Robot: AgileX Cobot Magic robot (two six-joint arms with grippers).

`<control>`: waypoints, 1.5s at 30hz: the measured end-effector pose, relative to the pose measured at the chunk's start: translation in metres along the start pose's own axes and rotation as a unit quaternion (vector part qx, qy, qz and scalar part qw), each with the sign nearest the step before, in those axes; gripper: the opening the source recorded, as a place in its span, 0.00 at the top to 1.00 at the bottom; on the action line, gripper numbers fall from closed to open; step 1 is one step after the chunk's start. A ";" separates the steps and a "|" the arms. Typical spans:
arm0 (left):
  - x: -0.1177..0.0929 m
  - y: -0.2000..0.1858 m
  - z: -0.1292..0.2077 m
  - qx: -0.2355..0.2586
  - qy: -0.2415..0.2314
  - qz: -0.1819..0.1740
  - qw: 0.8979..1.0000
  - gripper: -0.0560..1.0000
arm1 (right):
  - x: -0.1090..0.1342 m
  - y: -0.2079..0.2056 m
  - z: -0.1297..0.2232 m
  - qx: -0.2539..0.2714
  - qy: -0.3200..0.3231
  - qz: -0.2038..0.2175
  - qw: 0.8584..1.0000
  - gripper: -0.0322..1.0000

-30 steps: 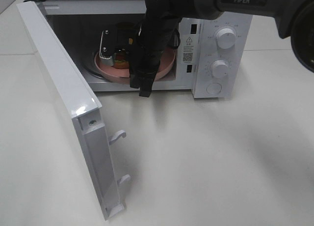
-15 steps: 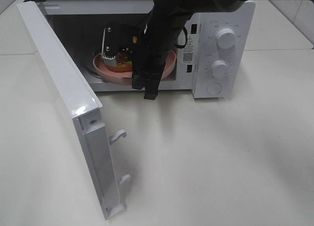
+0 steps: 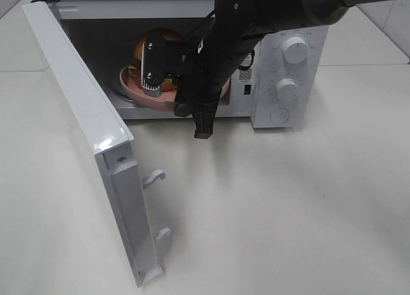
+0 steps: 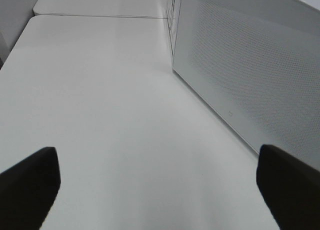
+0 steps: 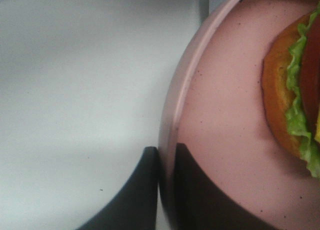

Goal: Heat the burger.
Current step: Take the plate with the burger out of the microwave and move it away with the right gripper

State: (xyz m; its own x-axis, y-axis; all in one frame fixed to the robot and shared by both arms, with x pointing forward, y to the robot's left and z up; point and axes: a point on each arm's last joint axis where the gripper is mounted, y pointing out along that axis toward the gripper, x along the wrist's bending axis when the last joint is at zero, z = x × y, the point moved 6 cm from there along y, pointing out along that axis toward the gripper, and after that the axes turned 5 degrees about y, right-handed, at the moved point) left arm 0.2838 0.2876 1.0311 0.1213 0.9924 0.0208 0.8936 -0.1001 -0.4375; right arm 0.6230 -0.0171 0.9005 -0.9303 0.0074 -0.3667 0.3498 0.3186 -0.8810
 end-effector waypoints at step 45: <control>0.000 0.000 0.000 0.000 0.000 0.000 1.000 0.01 | 0.041 -0.044 0.006 -0.023 -0.090 0.058 0.994 0.89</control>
State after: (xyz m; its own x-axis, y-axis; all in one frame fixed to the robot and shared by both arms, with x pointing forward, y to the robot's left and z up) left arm 0.2838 0.2876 1.0311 0.1213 0.9924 0.0208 0.8936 -0.1001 -0.4375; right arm 0.5703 -0.0360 0.9223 -0.8475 -0.1208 -0.5169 0.4449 0.3694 -0.8158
